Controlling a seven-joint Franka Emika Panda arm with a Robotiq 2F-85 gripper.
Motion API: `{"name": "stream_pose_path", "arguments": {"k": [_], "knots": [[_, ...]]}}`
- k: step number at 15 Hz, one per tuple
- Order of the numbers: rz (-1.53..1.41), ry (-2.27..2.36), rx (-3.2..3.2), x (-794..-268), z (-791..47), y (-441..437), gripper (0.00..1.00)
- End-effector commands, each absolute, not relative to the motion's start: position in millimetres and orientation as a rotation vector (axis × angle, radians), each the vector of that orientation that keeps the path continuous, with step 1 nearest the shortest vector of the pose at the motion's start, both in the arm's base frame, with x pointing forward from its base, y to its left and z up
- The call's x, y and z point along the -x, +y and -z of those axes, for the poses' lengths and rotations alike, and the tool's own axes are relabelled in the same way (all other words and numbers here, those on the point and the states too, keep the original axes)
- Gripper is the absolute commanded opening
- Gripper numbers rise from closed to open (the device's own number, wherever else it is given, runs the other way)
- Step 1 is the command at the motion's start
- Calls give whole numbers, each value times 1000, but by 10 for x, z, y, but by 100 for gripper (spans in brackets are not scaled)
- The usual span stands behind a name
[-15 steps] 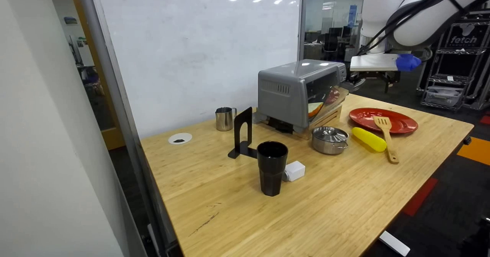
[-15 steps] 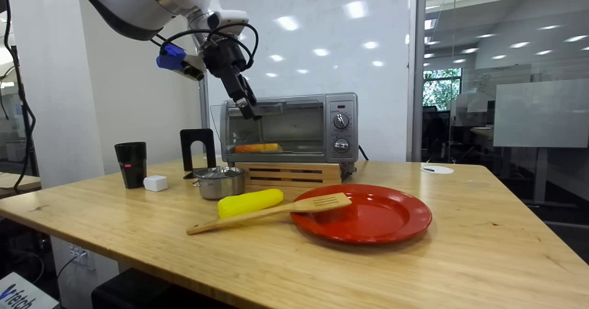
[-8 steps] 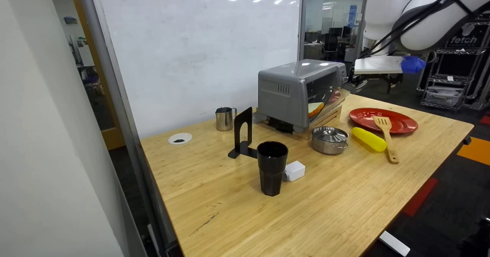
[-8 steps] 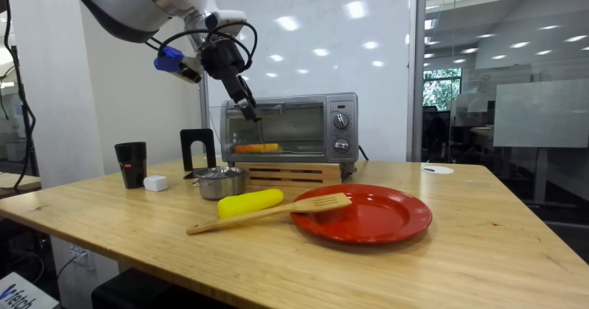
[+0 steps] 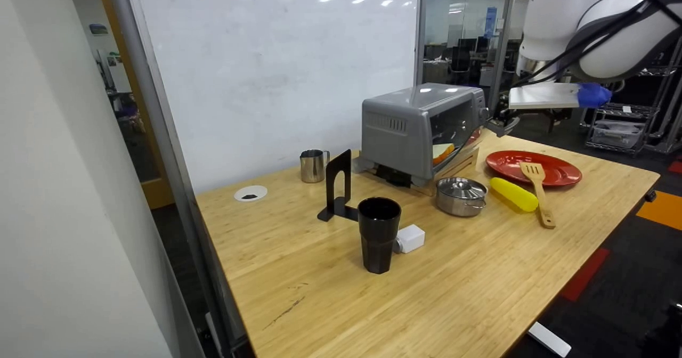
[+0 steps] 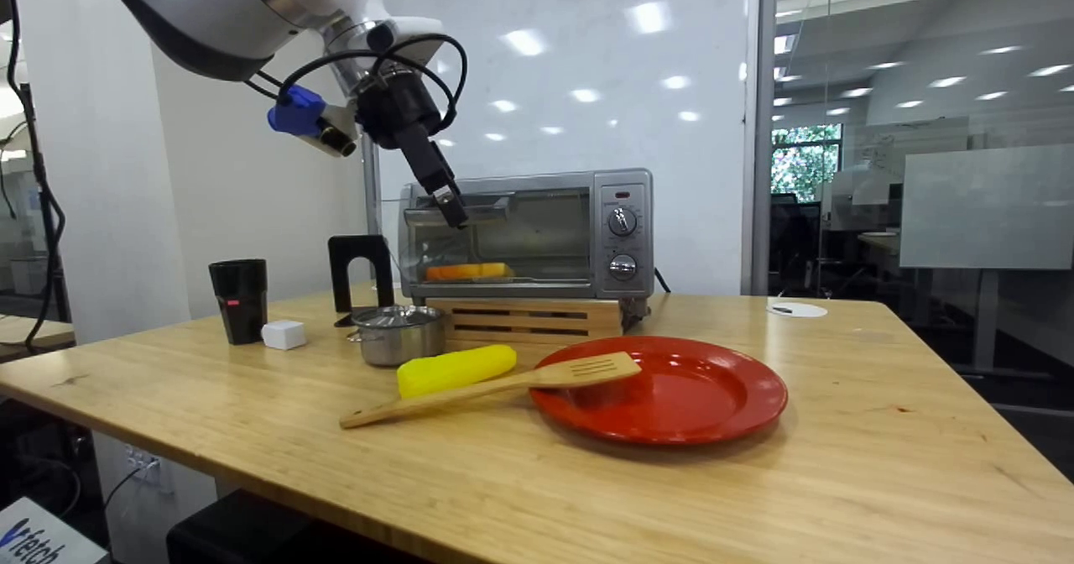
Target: Open the toaster oven door, remove the slice of bread from the oven and put it on the red plate
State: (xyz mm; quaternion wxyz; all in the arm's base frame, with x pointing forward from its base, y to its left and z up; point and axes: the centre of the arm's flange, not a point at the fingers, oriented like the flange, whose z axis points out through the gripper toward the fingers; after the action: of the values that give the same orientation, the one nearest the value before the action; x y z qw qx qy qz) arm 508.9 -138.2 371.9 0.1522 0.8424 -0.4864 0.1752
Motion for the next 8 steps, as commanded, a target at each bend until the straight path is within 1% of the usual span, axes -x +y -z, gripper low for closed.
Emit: {"name": "stream_pose_path", "arguments": {"k": [1, 8], "knots": [[-460, -1276, -2440, -4605, -3757, -1466, 100], [-532, -1153, -2502, -4240, -4021, -1360, 100]]}}
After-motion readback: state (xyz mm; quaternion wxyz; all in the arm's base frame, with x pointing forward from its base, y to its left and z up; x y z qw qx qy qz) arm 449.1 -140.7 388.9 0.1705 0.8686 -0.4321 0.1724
